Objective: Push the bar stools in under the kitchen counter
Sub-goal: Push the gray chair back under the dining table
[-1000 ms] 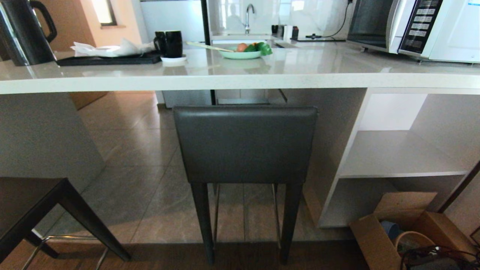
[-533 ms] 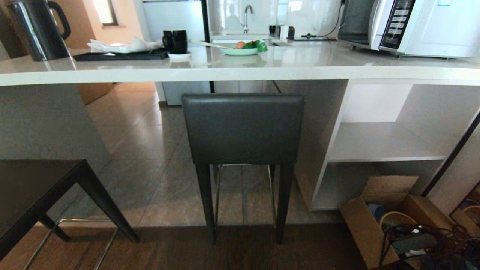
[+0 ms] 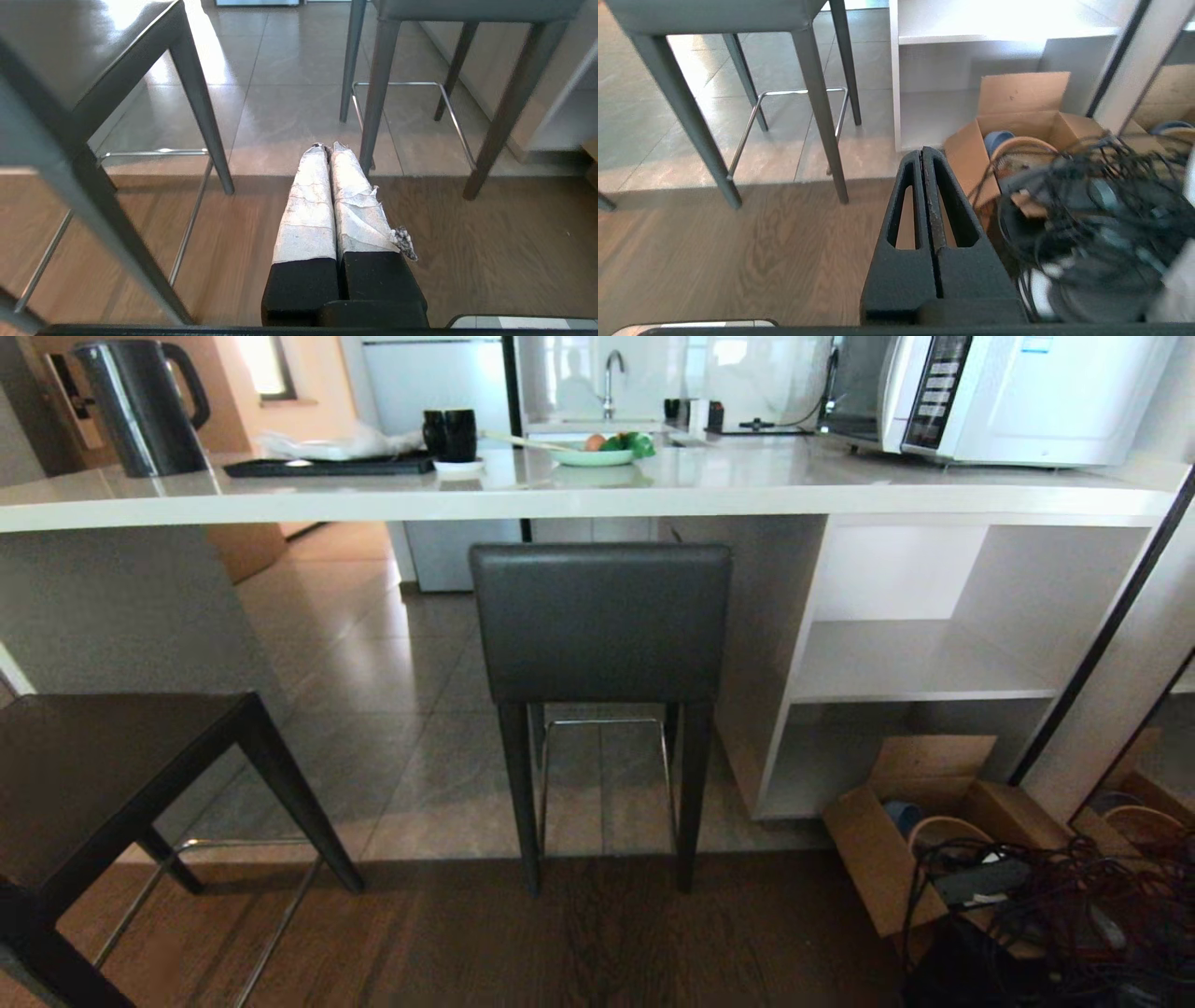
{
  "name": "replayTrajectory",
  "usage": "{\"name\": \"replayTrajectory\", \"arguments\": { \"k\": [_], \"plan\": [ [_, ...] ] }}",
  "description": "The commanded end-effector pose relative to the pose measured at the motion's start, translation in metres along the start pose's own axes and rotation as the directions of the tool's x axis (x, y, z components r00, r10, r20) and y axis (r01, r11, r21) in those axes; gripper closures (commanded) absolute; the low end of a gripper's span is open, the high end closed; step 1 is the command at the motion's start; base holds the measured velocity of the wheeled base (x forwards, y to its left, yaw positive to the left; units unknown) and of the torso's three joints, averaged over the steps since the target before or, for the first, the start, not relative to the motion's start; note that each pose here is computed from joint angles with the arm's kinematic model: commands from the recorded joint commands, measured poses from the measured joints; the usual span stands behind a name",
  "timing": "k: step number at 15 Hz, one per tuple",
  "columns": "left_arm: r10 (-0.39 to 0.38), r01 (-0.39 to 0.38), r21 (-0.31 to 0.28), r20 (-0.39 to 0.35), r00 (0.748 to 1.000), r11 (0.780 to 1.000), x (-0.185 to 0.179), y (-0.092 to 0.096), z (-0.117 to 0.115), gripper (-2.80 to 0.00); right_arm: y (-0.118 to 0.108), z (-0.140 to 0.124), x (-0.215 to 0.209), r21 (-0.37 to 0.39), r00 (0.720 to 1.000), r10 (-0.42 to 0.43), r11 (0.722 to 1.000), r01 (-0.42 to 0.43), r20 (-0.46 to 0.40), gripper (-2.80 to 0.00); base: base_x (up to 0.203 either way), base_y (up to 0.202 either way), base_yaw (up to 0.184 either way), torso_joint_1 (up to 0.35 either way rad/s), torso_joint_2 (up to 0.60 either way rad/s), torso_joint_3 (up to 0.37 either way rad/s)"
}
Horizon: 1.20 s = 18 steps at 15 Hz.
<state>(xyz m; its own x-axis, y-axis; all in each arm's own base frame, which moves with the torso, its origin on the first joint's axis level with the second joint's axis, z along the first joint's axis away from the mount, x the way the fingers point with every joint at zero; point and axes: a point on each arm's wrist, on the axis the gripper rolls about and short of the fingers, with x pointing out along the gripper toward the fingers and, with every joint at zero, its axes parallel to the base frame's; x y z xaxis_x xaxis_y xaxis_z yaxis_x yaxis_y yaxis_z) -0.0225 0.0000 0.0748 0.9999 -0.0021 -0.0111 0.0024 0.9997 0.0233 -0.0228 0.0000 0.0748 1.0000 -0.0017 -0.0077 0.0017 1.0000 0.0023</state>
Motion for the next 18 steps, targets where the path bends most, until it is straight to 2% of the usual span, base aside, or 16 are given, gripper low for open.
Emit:
{"name": "replayTrajectory", "arguments": {
  "k": [1, 5, 12, 18],
  "plan": [
    [0.001, -0.001, 0.0, -0.001, 1.0, 1.0, 0.0001, 0.0, 0.0, 0.0, 0.0, 0.0, 0.0, 0.0, 1.0, 0.0, 1.0, 0.0, 0.0, 0.0, -0.197, 0.0, -0.001, 0.001, 0.0, 0.002],
    [0.001, -0.001, 0.0, -0.001, 1.0, 1.0, 0.0001, 0.0, 0.0, 0.0, 0.0, -0.0001, 0.0, -0.001, 1.0, 0.0, 1.0, 0.0, 0.0, 0.0, -0.155, 0.0, -0.002, 0.003, 0.0, 0.0],
    [-0.001, 0.001, -0.009, -0.001, 1.0, 1.0, 0.0001, 0.0, 0.0, 0.0, 0.0, 0.0003, -0.0001, 0.001, 1.0, 0.0, 1.0, 0.0, 0.002, 0.0, 0.0, 0.0, 0.0, 0.0, 0.0, 0.0],
    [-0.001, 0.001, -0.009, 0.0, 1.0, 1.0, 0.0001, 0.0, 0.0001, 0.0, 0.0, 0.0002, -0.0001, 0.0, 1.0, 0.0, 1.0, 0.0, 0.001, 0.0, 0.003, 0.154, -0.001, 0.004, 0.01, 0.002]
  ]
}}
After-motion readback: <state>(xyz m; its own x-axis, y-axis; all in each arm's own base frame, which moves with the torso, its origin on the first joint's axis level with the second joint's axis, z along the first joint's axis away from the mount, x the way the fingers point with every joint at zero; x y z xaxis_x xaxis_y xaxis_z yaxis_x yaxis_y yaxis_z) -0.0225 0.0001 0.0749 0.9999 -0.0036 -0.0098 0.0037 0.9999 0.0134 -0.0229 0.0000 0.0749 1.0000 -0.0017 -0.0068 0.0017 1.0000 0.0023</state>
